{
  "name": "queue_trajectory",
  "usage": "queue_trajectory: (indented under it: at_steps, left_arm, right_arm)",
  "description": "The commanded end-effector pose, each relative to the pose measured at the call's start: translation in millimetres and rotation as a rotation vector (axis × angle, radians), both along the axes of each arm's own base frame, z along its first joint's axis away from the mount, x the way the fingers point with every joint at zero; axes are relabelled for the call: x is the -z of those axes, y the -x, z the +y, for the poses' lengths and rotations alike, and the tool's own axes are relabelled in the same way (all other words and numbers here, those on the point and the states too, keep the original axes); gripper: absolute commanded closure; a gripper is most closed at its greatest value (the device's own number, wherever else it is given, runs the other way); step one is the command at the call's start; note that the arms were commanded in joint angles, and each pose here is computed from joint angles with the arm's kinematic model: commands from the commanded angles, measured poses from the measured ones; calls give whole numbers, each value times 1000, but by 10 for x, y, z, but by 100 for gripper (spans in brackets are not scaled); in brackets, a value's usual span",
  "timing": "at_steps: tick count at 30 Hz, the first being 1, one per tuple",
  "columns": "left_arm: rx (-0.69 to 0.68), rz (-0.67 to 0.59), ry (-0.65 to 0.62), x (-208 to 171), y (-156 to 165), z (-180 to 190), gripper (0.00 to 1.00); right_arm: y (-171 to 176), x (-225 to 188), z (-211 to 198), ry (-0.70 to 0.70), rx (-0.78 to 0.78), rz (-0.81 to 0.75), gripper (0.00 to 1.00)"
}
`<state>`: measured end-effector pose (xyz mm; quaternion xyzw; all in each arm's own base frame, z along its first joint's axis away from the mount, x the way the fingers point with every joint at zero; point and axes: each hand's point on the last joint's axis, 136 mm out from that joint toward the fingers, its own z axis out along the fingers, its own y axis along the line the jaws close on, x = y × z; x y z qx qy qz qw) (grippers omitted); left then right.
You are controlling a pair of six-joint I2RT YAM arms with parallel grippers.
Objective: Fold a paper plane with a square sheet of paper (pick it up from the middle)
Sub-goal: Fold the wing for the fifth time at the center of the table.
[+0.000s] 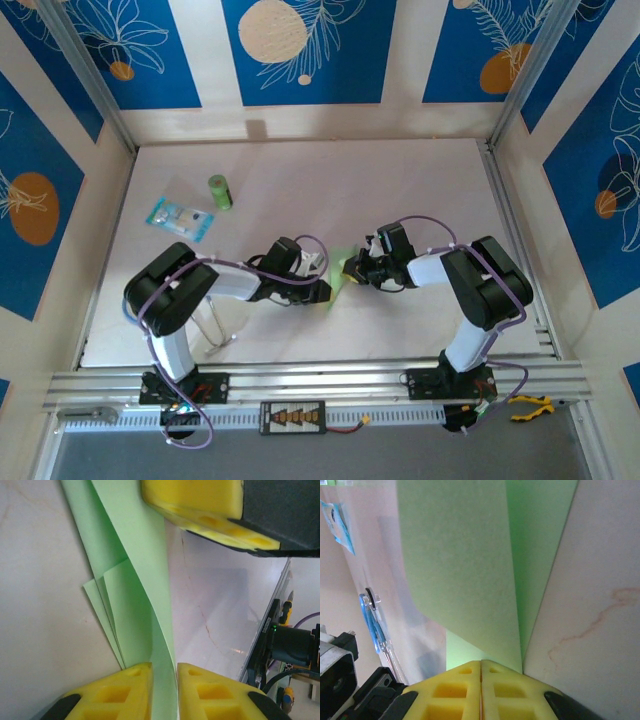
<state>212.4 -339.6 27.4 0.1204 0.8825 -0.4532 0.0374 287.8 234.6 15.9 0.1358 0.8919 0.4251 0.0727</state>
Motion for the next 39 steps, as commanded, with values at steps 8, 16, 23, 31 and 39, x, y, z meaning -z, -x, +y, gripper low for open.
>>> queue_trajectory:
  at_steps: [8,16,23,31,39]
  left_arm:
    - [37,110,-184,359,318,293,86]
    - [35,118,-196,412,353,337,93]
    - [36,119,-205,398,390,379,89]
    - [44,115,-219,382,437,437,85]
    - [52,128,-208,404,451,415,94]
  right_arm:
    - [80,217,-64,83,18,61,91]
    - [93,234,-72,90,19,66,91]
    - [88,234,-72,92,19,65,91]
    - [86,227,-70,92,19,67,91]
    - [86,221,-60,93,16,65,91]
